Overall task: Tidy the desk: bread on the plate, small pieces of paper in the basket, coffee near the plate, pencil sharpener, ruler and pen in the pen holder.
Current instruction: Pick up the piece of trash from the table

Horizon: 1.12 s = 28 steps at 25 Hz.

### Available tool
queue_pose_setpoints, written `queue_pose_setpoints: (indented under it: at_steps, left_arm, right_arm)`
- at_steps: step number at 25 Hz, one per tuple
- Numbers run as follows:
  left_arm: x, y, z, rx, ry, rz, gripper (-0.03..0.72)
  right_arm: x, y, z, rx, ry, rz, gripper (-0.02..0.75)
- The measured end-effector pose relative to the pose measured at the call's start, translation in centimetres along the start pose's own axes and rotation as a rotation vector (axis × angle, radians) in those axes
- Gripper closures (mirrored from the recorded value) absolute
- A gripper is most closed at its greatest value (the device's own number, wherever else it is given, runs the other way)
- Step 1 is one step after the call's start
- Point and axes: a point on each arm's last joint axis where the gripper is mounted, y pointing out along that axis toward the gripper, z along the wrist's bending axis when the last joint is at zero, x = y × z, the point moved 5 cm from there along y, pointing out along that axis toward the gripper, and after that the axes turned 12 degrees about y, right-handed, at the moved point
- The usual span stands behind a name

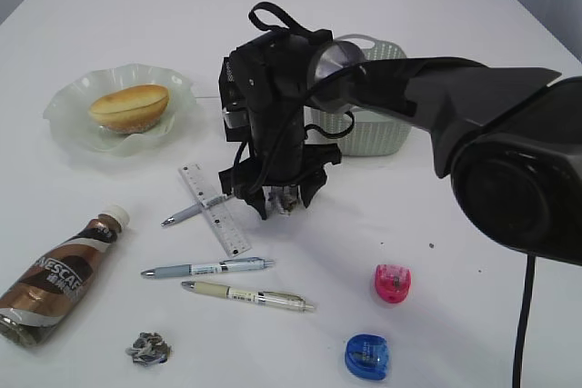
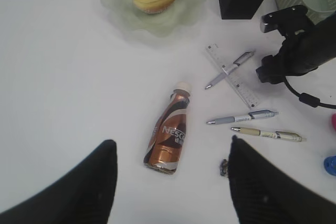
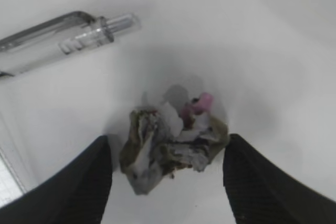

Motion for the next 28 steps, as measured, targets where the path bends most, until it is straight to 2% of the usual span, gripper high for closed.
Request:
queue_pose_setpoints:
  at_steps: [15, 17, 18, 23, 25, 28]
  left_arm:
    - [0.00, 0.00, -0.05, -0.004, -0.001, 0.000, 0.212]
    - [0.01, 0.00, -0.08, -0.006, -0.002, 0.000, 0.212]
    - [0.01, 0.00, -0.08, -0.006, -0.002, 0.000, 0.212]
    - [0.01, 0.00, -0.11, -0.008, -0.002, -0.001, 0.212]
    - [0.01, 0.00, -0.11, -0.008, -0.002, -0.001, 0.213]
    - [0.01, 0.00, -0.11, -0.008, -0.002, -0.001, 0.213]
  right_arm:
    - [0.21, 0.00, -0.31, -0.022, -0.010, -0.015, 0.260]
    - [0.22, 0.00, -0.33, -0.024, -0.010, -0.016, 0.315]
    - [0.22, 0.00, -0.33, -0.024, -0.010, -0.016, 0.366]
    - [0.28, 0.11, -0.46, -0.033, -0.014, -0.019, 0.671]
    - [0.31, 0.09, -0.48, -0.035, -0.015, -0.022, 0.716]
    - [0.35, 0.05, -0.49, -0.036, -0.015, -0.024, 0.725]
